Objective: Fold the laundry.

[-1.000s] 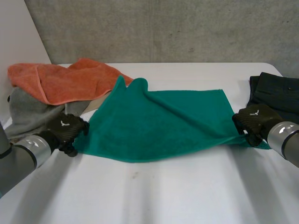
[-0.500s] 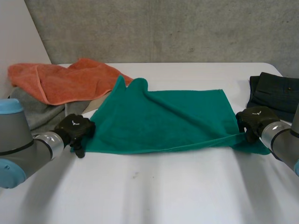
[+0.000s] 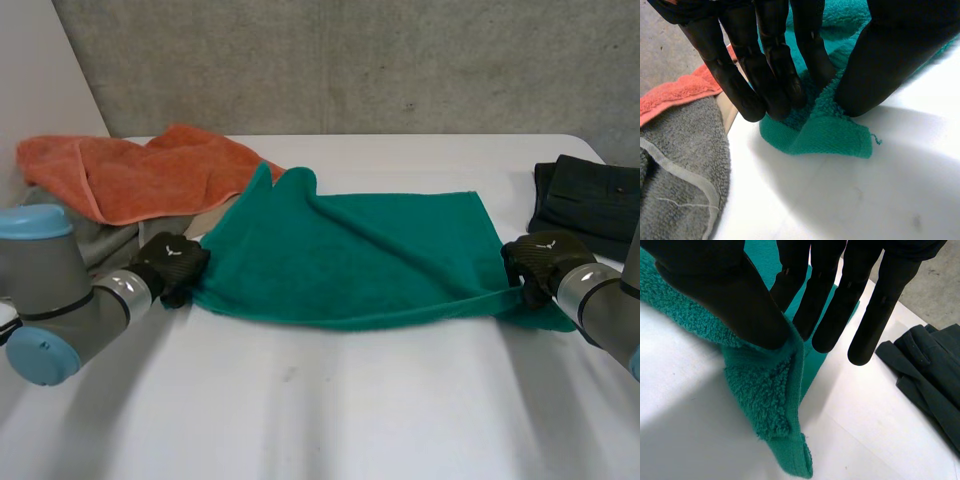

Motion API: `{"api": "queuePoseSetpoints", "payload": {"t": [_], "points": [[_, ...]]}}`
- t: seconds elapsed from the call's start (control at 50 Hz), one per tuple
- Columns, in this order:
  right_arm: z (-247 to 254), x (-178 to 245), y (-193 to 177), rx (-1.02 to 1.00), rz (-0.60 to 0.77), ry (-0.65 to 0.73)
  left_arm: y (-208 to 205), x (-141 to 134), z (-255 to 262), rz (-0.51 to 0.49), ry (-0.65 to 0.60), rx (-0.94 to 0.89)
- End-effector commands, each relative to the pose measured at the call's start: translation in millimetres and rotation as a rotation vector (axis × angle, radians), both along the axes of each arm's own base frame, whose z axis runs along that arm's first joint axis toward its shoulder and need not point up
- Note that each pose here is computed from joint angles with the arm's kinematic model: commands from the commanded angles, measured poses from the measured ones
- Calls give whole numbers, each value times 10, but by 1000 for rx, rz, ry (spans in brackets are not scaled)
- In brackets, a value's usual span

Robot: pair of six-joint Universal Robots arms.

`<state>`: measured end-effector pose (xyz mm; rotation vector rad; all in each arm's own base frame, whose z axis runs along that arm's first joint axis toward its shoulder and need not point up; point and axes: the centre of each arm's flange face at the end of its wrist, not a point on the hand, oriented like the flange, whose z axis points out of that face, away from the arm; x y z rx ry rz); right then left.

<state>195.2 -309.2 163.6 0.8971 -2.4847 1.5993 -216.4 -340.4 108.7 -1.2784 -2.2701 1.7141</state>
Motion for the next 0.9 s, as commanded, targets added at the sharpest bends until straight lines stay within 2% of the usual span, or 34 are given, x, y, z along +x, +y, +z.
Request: {"api": "queuePoseSetpoints", "payload": {"t": [0.02,0.18,0.26,0.36,0.4,0.48,0.56,0.64,0.72,0.76,0.8,0.84,0.9], "points": [[69,-22,4,-13,-8,-4,-21,9,265,28,9,-67],[319,-121,106,6,-8,19,447,79,644,8,-8,-46],[445,-159,258,68,75,86,857,168,669,-27,-136,64],[419,-273,561,289,247,310,1239,381,663,-74,-399,220],[425,-299,594,316,288,369,1246,393,670,-86,-426,225],[396,-253,478,265,291,417,1092,268,734,-81,-388,134],[359,-186,237,184,231,399,756,93,824,-21,-290,16],[510,-69,-136,4,175,351,303,-92,1109,49,-153,-170],[1026,41,-524,-287,68,239,-141,-236,1652,106,23,-417],[1436,70,-697,-486,-15,125,-349,-254,2028,148,163,-558],[1711,63,-766,-616,-65,32,-459,-221,2294,175,266,-660],[2087,57,-772,-796,-106,-95,-556,-117,2619,224,429,-768],[2428,54,-685,-961,-107,-203,-573,-77,2841,218,596,-837]]}}
